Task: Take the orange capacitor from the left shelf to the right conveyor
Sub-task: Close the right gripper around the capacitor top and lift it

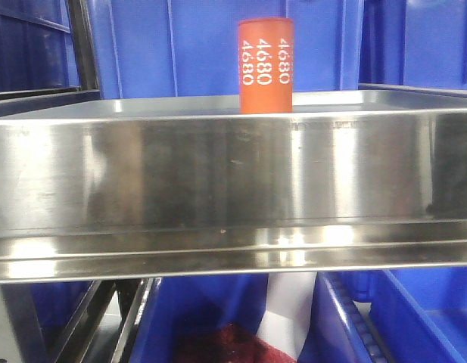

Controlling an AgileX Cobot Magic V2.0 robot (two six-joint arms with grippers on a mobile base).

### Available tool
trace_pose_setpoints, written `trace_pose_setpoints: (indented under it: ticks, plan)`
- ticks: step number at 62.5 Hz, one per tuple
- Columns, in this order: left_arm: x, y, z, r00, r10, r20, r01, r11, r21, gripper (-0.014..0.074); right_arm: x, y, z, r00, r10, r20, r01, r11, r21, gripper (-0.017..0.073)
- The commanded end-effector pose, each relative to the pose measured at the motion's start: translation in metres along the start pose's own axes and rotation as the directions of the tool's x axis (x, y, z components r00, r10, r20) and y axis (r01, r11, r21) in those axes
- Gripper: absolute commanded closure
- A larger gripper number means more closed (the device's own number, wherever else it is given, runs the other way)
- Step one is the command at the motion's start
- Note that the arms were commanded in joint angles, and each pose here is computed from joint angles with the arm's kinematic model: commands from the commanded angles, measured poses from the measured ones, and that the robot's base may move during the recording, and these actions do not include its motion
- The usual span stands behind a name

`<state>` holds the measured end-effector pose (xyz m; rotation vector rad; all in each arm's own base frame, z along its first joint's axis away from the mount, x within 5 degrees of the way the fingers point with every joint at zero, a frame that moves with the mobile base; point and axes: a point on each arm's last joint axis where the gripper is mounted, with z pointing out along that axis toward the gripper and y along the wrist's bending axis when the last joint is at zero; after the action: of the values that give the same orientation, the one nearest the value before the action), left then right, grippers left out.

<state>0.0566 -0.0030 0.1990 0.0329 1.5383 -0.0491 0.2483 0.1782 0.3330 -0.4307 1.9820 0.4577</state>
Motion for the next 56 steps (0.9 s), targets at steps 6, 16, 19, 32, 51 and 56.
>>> trace_pose_setpoints:
  ticks: [6,16,19,32,51,56]
  plan:
    - [-0.001,0.000,0.000,0.997,-0.003,0.076,0.003,1.000,0.000,0.0720,-0.012,0.004,0.004,0.999,-0.005,0.049,0.006,1.000,-0.019,-0.0076]
    - [-0.001,0.000,0.000,0.997,-0.003,0.076,0.003,1.000,0.000,0.0720,0.001,0.002,0.023,1.000,-0.008,-0.021,0.008,1.000,-0.003,-0.0073]
    - [-0.001,0.000,0.000,0.997,-0.003,0.076,0.003,1.000,0.000,0.0720,0.006,0.001,0.026,0.999,-0.008,-0.052,0.009,1.000,0.009,-0.0057]
    - [-0.001,0.000,0.000,0.997,-0.003,0.076,0.003,1.000,0.000,0.0720,0.011,-0.001,0.025,0.993,0.024,-0.119,-0.019,0.999,0.040,0.0538]
    - [-0.001,0.000,0.000,0.997,-0.003,0.076,0.003,1.000,0.000,0.0720,-0.011,-0.002,-0.021,0.998,0.050,-0.038,-0.048,0.998,0.036,0.0510]
    - [-0.001,0.000,0.000,0.997,-0.003,0.076,0.003,1.000,0.000,0.0720,-0.019,-0.003,-0.045,0.999,0.041,-0.009,-0.041,0.998,0.047,0.0509]
